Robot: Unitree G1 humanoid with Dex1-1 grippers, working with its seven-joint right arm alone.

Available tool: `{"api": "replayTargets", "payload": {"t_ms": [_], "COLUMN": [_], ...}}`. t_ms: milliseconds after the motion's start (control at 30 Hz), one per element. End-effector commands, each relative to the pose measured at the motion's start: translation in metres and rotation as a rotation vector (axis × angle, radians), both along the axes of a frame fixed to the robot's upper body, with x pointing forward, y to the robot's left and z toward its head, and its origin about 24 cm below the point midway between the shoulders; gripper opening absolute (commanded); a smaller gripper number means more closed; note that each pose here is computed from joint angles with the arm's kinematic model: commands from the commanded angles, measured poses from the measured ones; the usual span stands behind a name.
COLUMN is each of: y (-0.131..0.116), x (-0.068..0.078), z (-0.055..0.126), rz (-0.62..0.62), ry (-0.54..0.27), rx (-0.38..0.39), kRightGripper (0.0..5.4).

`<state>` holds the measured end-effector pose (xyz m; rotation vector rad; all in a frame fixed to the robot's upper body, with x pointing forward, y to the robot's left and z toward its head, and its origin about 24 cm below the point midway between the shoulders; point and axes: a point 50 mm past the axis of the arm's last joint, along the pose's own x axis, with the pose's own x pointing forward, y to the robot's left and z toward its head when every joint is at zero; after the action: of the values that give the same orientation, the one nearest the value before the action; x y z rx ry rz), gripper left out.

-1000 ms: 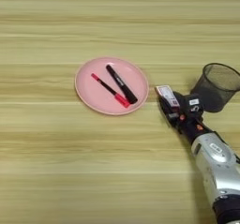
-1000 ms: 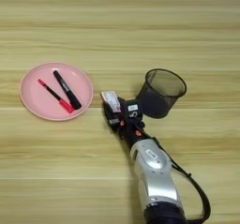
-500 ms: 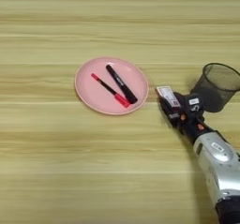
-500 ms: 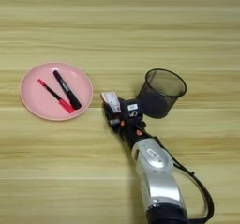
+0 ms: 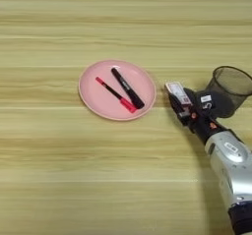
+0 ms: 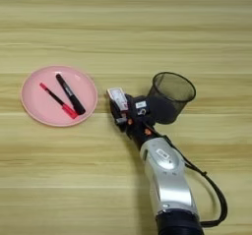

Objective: Move the objects on the table

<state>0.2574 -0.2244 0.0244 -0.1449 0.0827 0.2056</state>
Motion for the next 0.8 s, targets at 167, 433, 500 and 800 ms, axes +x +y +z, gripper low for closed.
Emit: {"api": "replayTargets", "payload": {"t_ms": [167,433,500,800], "y": [0.005,0.026,0.031,0.044], "x": [0.024,0.036,0.039,0.048], "z": [0.048,0.057,0.060,0.061], "rz": [0.049,0.088,0.103,0.127], "ry": [-0.176,-0.217,-0.227,-0.217], "rx": [-0.049,0.018,0.026,0.033], "kRightGripper": [2.05,2.05,2.05,2.05]}}
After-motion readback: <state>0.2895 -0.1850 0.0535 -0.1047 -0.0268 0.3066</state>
